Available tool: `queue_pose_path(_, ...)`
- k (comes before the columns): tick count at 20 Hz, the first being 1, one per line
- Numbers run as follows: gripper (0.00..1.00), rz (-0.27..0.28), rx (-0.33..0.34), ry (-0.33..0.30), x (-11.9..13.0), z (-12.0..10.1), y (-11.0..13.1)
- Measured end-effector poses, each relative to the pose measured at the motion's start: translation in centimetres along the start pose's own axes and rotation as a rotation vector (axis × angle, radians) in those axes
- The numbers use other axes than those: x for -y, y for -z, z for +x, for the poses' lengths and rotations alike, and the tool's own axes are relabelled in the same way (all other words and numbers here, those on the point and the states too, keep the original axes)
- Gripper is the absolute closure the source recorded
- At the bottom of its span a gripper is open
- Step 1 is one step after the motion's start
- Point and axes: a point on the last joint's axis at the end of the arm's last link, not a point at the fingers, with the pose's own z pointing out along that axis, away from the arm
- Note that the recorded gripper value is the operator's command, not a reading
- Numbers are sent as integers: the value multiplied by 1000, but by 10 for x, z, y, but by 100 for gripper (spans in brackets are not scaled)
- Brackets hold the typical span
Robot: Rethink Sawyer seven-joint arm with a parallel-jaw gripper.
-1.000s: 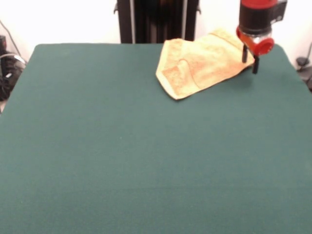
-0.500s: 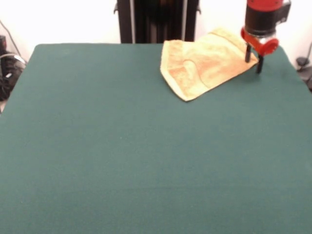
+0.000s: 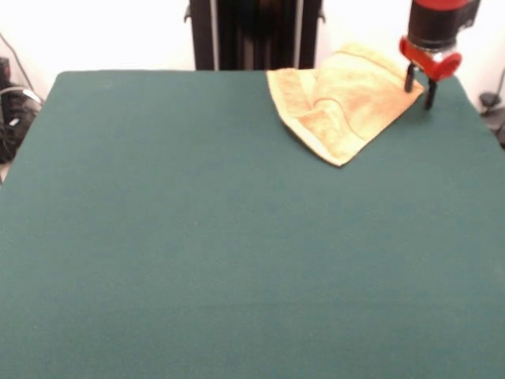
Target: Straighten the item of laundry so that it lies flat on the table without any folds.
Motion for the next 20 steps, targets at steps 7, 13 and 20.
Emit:
queue_pose_path(7, 0, 4, -1, 3, 2, 2, 0)
queue_pose_path(13, 0, 6, -4, -3, 3, 0, -2)
queue_pose_path(20, 100, 16, -17, -8, 8, -2, -4)
